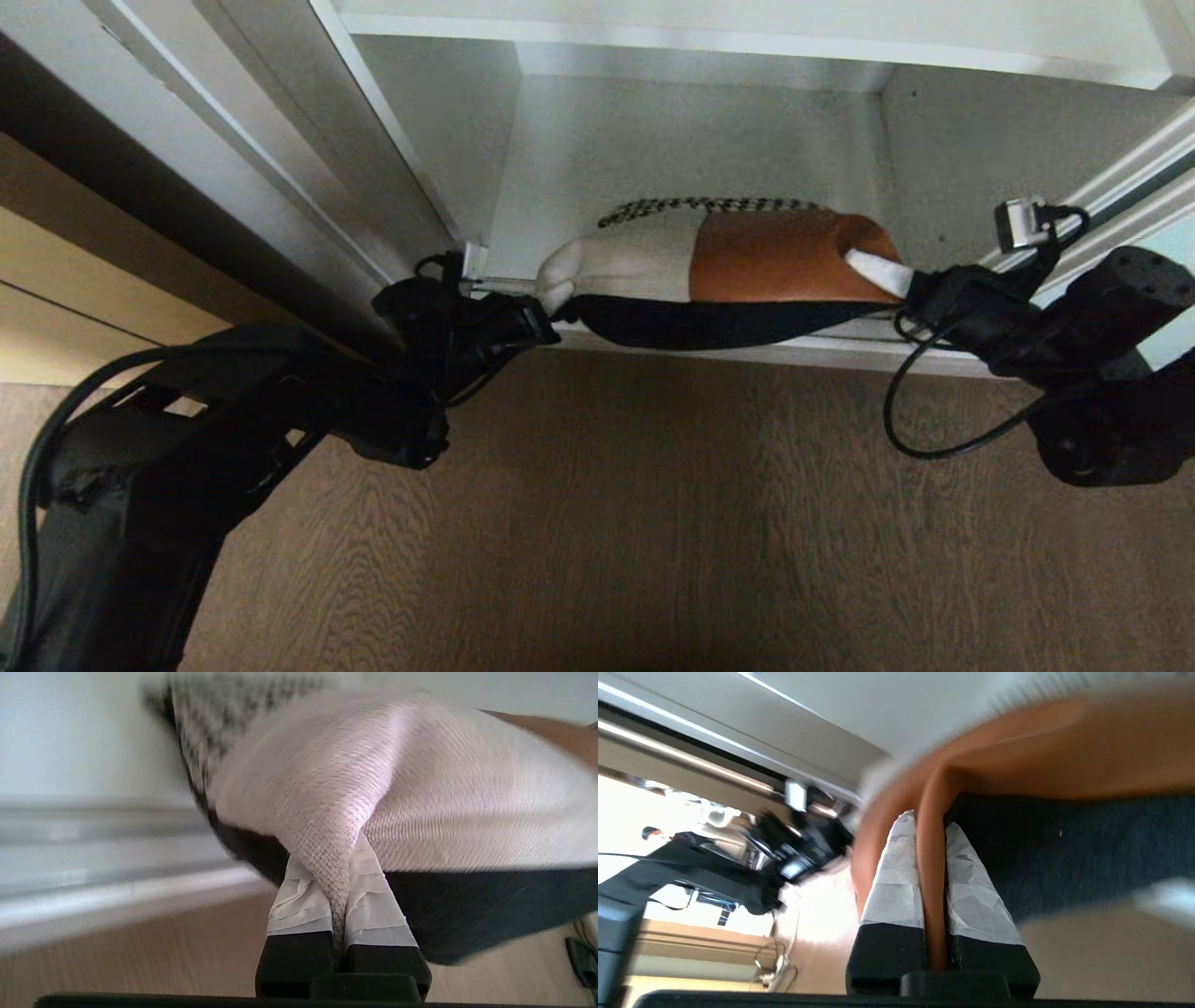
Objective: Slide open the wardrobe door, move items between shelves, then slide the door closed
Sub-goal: Place the pillow on the lower shelf
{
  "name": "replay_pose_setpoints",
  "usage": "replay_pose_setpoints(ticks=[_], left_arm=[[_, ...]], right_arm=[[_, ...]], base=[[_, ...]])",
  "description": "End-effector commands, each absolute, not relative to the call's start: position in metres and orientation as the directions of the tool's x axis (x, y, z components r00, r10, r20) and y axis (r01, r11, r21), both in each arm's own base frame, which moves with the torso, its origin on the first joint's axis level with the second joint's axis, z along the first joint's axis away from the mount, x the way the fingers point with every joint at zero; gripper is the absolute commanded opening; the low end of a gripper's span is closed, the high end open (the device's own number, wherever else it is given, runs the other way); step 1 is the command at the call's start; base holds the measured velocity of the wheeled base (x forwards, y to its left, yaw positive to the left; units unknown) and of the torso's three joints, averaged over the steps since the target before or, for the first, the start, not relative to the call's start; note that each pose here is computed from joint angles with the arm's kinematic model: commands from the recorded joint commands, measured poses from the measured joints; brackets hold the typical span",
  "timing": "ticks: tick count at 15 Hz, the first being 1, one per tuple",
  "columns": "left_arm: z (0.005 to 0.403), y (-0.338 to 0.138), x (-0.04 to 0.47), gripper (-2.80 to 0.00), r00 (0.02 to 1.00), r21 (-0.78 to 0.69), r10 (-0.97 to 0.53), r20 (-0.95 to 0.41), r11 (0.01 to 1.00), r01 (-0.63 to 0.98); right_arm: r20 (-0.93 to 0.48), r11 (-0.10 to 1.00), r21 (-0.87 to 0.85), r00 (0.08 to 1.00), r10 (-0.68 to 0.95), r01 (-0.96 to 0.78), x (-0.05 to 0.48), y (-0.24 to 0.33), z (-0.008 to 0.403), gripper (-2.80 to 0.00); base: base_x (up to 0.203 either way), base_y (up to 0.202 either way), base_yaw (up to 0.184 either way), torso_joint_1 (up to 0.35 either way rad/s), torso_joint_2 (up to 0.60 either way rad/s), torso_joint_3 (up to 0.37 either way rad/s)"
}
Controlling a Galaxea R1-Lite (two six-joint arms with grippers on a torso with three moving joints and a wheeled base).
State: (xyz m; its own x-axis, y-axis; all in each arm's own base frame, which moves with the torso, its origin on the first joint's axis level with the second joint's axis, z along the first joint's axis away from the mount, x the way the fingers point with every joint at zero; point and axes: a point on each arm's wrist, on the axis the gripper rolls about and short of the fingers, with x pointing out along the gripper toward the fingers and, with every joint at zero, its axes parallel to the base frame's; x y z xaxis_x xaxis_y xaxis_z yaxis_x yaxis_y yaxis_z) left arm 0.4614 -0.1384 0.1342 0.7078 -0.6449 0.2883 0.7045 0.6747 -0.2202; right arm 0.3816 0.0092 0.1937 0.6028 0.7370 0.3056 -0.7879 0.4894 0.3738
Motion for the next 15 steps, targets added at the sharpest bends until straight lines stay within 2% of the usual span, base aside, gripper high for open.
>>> replay_pose_setpoints(ticks=[1, 3, 4, 6, 9, 13, 15], left_arm=[[0.115, -0.141, 0.471, -2.8, 0.736, -0.267, -0.641, 0.218, 0.686, 0.677], [0.119, -0.14, 0.481, -2.8, 0.783, -0.293, -0.589, 0.2, 0.727, 0.621], [0.116, -0.141, 0.488, -2.8, 0.811, -0.309, -0.555, 0.184, 0.751, 0.583], [0.101, -0.142, 0.498, -2.8, 0.868, -0.358, -0.491, 0.07, 0.8, 0.481], [0.095, -0.153, 0.497, -2.8, 0.886, -0.389, -0.456, -0.085, 0.834, 0.392], [0.085, -0.155, 0.5, -2.8, 0.891, -0.383, -0.445, -0.087, 0.84, 0.383], [0.078, -0.155, 0.502, -2.8, 0.896, -0.371, -0.442, -0.036, 0.839, 0.399]], right_arm=[[0.198, 0.505, 0.501, 0.661, 0.724, -0.703, 0.415, -0.001, 0.119, -2.8], [0.156, 0.515, 0.543, 0.683, 0.714, -0.663, 0.435, -0.007, 0.078, -2.8], [0.159, 0.52, 0.539, 0.686, 0.71, -0.663, 0.443, -0.01, 0.07, -2.8], [0.144, 0.526, 0.556, 0.697, 0.702, -0.644, 0.45, -0.012, 0.061, -2.8], [0.124, 0.528, 0.578, 0.707, 0.696, -0.622, 0.452, -0.008, 0.051, -2.8], [0.133, 0.542, 0.575, 0.724, 0.677, -0.613, 0.456, -0.008, 0.049, -2.8], [0.135, 0.542, 0.574, 0.724, 0.677, -0.614, 0.456, -0.008, 0.049, -2.8]], base=[[0.0, 0.0, 0.0, 0.0, 0.0, 0.0], [0.0, 0.0, 0.0, 0.0, 0.0, 0.0], [0.0, 0.0, 0.0, 0.0, 0.0, 0.0], [0.0, 0.0, 0.0, 0.0, 0.0, 0.0], [0.0, 0.0, 0.0, 0.0, 0.0, 0.0], [0.0, 0.0, 0.0, 0.0, 0.0, 0.0], [0.0, 0.0, 0.0, 0.0, 0.0, 0.0]])
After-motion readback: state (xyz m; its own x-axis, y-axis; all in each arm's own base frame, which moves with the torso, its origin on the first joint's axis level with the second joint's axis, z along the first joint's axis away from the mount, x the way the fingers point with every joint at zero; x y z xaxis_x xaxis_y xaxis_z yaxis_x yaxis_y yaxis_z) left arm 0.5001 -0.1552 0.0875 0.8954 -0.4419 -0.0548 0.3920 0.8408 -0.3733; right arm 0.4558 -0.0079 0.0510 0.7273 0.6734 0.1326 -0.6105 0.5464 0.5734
